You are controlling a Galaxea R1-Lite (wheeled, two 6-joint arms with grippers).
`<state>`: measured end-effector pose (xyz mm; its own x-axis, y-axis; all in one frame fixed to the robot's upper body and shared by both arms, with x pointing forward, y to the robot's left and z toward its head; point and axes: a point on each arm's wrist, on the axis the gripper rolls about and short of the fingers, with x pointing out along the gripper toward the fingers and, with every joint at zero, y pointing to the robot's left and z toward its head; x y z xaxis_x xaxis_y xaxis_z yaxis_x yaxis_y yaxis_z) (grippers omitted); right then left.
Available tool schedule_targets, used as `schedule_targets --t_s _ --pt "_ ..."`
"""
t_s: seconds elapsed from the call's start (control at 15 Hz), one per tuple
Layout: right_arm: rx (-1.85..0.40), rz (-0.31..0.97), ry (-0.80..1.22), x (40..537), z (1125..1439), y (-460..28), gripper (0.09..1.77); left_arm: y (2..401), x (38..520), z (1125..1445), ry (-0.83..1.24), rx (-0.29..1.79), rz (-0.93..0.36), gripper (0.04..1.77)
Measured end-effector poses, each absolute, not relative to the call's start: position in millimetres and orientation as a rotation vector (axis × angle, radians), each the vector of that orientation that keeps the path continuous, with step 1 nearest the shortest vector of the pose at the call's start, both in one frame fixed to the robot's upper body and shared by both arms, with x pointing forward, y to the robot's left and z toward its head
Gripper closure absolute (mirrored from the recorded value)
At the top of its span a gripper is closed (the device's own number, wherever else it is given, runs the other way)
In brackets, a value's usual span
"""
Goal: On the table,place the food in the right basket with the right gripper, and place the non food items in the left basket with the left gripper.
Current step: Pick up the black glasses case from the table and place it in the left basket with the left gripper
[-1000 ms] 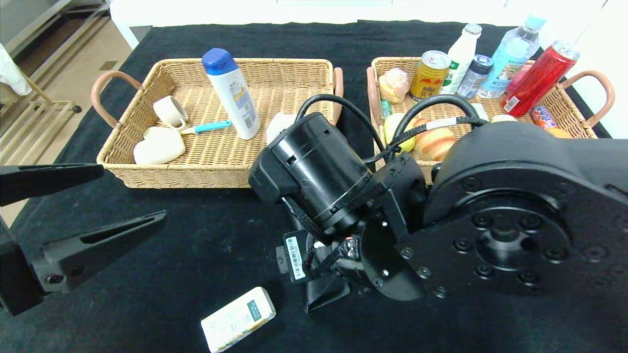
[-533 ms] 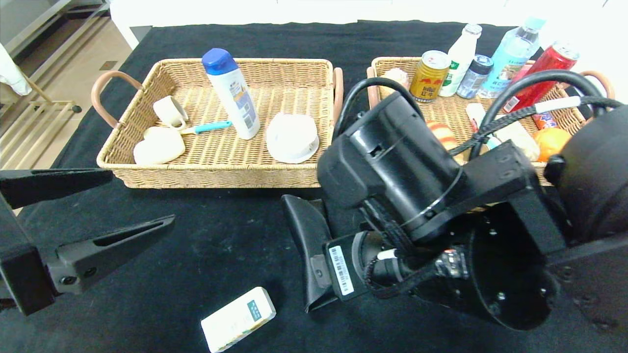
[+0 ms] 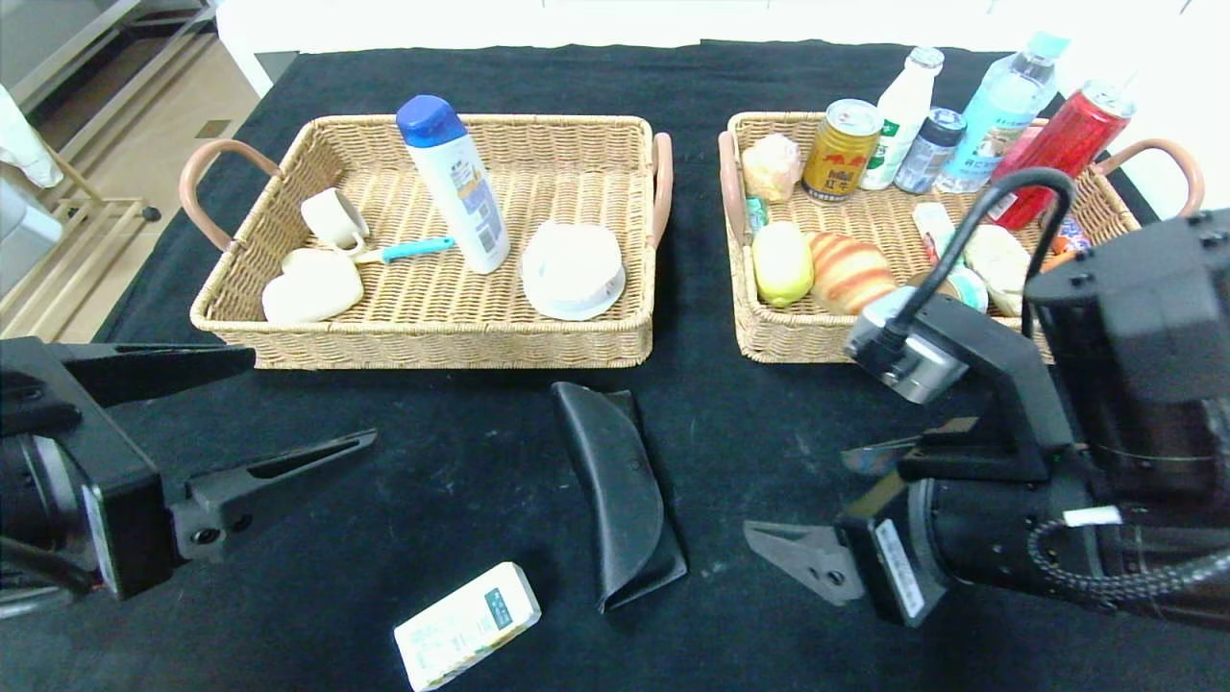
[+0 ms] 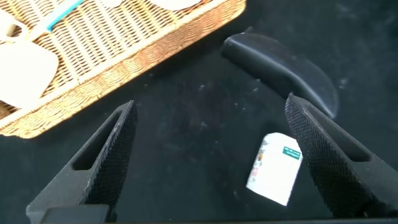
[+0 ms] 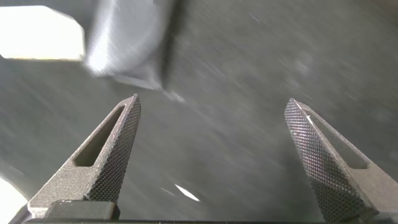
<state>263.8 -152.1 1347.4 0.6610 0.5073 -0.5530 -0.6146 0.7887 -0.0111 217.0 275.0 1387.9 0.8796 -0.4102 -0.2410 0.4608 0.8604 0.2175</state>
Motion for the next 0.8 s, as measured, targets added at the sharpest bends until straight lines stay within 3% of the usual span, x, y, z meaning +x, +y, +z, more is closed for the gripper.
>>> schedule_targets --t_s 0.4,0.8 --pt "-0.233 0.768 0.378 245.1 1327.0 -229.3 0.16 266.2 220.8 1383.5 0.246 0.319 -0.448 0.09" --pt "-0.235 0.747 0.275 232.1 1330.6 -272.9 0.16 264.6 225.4 1384.2 0.252 0.318 -0.452 0.09"
